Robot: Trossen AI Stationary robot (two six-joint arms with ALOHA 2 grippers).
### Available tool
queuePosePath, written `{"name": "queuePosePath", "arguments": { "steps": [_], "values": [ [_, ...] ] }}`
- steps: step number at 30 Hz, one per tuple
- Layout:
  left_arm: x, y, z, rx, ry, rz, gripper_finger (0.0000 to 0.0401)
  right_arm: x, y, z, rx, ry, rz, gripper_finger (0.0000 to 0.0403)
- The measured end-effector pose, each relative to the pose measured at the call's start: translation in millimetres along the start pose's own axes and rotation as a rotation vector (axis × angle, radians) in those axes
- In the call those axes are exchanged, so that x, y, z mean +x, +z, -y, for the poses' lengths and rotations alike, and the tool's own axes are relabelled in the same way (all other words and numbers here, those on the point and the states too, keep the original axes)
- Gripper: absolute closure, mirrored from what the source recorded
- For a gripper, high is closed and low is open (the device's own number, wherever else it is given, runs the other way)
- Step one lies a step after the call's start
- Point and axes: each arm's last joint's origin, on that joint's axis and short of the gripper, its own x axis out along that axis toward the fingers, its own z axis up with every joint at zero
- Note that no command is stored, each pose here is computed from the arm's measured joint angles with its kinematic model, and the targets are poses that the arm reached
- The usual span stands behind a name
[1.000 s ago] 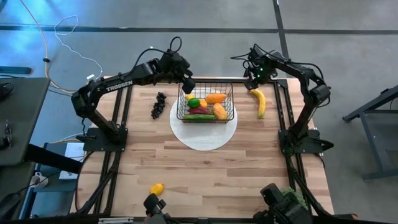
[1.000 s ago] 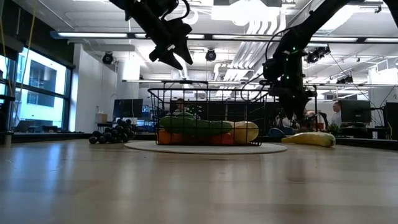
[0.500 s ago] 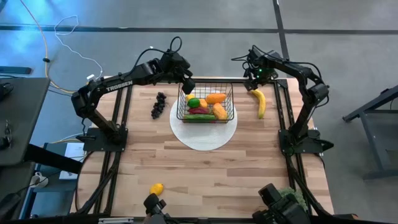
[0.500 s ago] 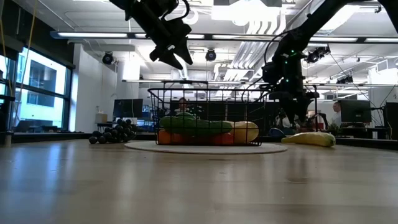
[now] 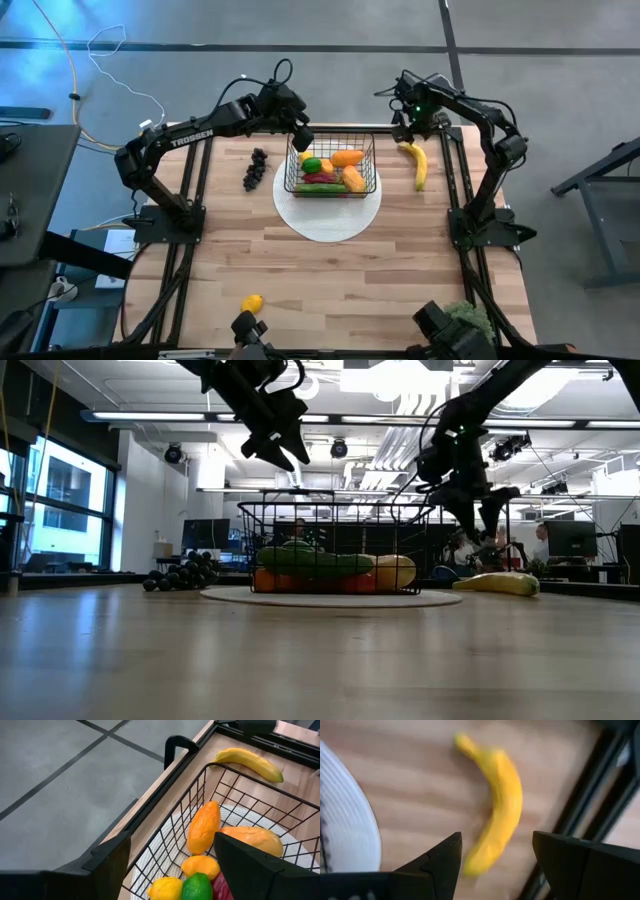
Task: Build produce basket
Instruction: Put the banana into the wire basket
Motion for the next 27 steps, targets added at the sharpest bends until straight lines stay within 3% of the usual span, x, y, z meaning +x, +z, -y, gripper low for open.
{"name": "queuePosePath", "arguments": {
  "steps": [11,27],
  "values": [
    [0.0,0.0,0.0,0.001,0.0,0.0,0.0126,40.6,-25.0,-10.9,0.103,-0.074,-0.145,0.0178],
    [0.0,0.0,0.1,0.028,-0.003,0.0,0.0126,93.7,-38.4,-4.9,0.225,-0.104,-0.123,0.0185]
  ]
}}
